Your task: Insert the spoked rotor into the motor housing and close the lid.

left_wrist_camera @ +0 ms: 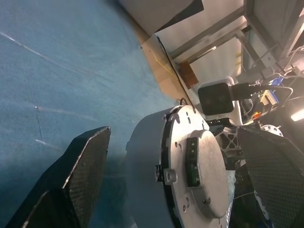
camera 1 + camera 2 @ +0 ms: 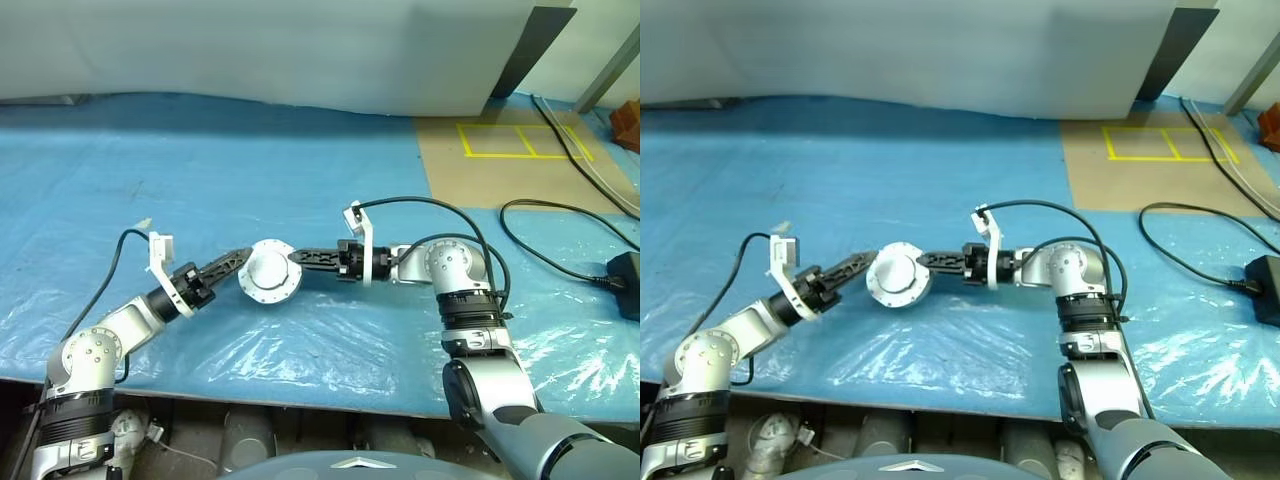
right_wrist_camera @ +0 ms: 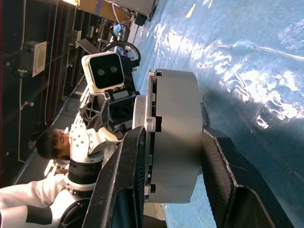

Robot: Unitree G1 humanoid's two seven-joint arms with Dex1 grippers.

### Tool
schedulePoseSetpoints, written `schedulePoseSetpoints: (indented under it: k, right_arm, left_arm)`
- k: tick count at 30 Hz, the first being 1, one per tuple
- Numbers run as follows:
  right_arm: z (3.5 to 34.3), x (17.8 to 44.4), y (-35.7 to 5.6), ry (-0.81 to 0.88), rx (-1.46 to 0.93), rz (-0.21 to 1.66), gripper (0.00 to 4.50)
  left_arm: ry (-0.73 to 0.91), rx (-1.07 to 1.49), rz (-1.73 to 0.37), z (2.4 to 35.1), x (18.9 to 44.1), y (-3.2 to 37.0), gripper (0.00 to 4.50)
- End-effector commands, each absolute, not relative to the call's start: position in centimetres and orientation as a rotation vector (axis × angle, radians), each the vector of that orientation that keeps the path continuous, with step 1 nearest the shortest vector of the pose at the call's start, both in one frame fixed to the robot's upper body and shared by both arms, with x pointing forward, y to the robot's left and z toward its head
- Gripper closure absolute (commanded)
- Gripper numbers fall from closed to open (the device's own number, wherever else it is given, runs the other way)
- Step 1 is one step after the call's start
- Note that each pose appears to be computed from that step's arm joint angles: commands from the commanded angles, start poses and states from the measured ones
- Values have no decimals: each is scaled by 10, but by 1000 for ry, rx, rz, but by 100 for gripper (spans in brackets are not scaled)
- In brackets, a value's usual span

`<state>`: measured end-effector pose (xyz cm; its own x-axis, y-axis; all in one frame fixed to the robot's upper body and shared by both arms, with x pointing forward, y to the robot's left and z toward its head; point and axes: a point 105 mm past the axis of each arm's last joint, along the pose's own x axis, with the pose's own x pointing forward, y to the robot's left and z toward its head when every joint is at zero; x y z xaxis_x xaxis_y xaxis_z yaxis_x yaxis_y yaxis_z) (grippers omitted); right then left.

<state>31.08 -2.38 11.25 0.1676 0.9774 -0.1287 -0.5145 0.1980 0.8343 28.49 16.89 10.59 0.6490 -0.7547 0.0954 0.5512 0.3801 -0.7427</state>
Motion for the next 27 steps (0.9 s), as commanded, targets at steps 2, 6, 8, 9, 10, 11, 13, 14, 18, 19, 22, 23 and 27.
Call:
schedulePoseSetpoints:
  k: [2,6,8,9,10,11,13,14,18,19,22,23,27]
  right_arm:
    - [144,311,-21,664,740,1302,309]
    - [144,311,-23,661,739,1292,309]
    - [145,311,-24,657,740,1286,309]
    - [145,311,-24,655,739,1285,309]
    - [146,312,-25,650,741,1282,309]
    - [147,312,-25,646,743,1280,309]
    - [148,313,-26,639,744,1276,309]
    - [149,313,-26,636,742,1279,309]
    - [152,314,-26,625,750,1281,309]
    - [152,314,-26,625,750,1283,309]
    - [151,314,-25,631,748,1285,309]
    - [151,314,-25,633,748,1284,309]
    - [149,313,-24,642,749,1281,309]
  left_arm:
    - [248,-851,-878,117,286,159,3]
    - [265,-885,-928,117,280,141,3]
    - [295,-901,-944,114,276,132,3]
    - [305,-904,-947,113,276,130,3]
    - [309,-913,-942,112,276,128,3]
    - [310,-919,-937,112,277,127,3]
    - [326,-934,-932,112,277,123,3]
    - [333,-937,-931,111,277,121,3]
    - [309,-966,-928,118,283,118,3]
    - [298,-971,-936,122,283,115,3]
    - [284,-973,-973,131,282,106,3]
    - [276,-977,-988,134,281,103,3]
    - [274,-979,-1004,137,281,94,3]
